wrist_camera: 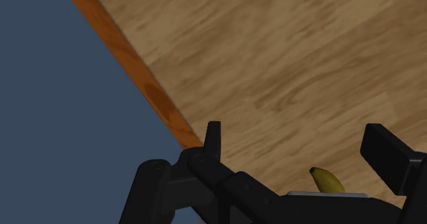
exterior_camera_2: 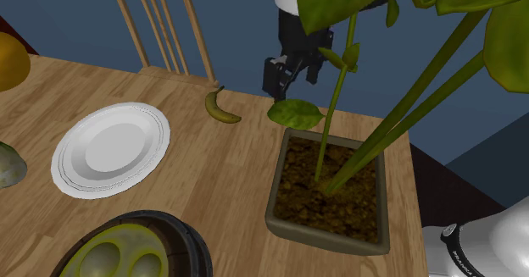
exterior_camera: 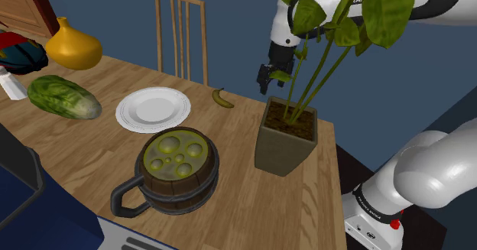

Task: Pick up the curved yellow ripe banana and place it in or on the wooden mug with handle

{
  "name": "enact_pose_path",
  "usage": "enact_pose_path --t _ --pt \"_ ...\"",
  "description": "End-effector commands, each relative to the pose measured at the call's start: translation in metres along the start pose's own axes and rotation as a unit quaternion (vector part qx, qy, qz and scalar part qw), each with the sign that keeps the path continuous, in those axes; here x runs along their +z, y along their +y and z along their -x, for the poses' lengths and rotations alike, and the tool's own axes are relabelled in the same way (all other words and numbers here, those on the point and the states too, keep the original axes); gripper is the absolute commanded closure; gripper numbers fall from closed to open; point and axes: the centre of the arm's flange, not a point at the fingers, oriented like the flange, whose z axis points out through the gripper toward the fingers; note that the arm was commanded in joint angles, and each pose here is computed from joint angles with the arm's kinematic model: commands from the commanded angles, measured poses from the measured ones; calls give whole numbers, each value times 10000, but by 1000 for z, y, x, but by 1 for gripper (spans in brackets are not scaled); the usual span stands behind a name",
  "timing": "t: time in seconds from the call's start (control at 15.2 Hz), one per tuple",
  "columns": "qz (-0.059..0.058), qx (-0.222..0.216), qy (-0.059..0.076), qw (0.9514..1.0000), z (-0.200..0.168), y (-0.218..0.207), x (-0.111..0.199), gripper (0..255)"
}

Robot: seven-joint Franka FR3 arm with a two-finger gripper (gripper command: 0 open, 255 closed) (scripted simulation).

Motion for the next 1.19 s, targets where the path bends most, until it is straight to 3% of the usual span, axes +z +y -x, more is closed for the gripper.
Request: enact_pose_path --t 0.0,0.86,1.12 --pt "15 0 50 10000 -20 -14 10 0" --pt "141 -11 321 9994 -153 -102 60 0" --pt "142 -11 321 9994 -154 -101 76 0"
